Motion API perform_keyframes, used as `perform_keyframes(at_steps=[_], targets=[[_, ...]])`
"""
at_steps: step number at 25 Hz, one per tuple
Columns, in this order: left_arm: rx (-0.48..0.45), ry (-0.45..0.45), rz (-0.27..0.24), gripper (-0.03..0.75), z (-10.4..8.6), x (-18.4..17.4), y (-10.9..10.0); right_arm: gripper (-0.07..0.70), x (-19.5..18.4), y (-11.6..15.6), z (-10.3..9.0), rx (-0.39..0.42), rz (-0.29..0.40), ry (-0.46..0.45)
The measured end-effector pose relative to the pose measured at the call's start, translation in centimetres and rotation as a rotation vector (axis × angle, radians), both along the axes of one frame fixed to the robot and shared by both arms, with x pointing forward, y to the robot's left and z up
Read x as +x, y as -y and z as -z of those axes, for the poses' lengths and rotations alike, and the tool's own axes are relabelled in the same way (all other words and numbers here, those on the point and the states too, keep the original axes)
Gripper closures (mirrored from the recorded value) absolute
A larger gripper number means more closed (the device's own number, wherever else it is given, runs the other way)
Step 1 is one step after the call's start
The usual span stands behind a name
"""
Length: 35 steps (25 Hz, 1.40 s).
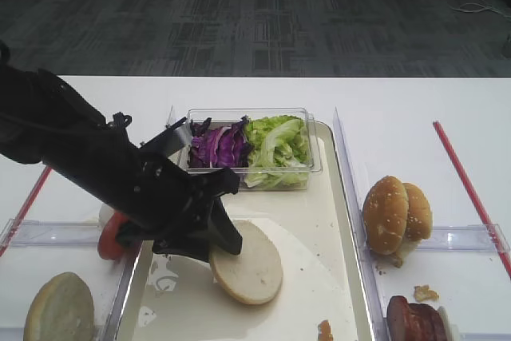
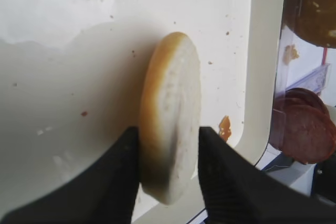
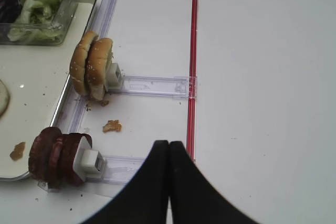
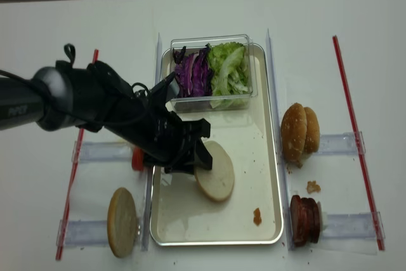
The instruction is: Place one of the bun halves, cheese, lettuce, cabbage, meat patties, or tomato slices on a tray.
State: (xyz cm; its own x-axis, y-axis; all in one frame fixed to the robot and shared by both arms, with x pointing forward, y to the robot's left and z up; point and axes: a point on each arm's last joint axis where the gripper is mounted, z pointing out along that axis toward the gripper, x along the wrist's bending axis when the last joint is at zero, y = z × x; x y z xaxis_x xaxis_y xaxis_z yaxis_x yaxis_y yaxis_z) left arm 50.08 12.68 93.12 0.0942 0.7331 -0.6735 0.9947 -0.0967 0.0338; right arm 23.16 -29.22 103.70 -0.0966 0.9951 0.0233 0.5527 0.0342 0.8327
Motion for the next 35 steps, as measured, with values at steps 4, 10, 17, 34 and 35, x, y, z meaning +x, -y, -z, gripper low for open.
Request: perform_keyframes(at_steps=[4, 10, 17, 34, 35], targets=[[0.062, 0.009, 0.014, 0.461, -0.7, 0.1, -0.4, 0.4, 0.0, 0.0, 0.0, 0.0, 0.0, 0.0], [0.123, 0.023, 0.02, 0.461, -1.8, -0.3, -1.1, 0.4, 0.0, 0.0, 0.0, 0.0, 0.0, 0.0], [0.179, 0.023, 0.021, 0.461, -3.2, -0.5, -1.6, 0.4, 0.0, 0.0, 0.0, 0.0, 0.0, 0.0], [0.552, 0.028, 0.021, 0.461, -9.7, 1.5, -3.9, 0.4, 0.0, 0.0, 0.0, 0.0, 0.0, 0.0], [0.572, 0.043, 0.011, 0.461, -10.0, 1.8, -4.1, 0.4, 0.0, 0.0, 0.0, 0.0, 0.0, 0.0]])
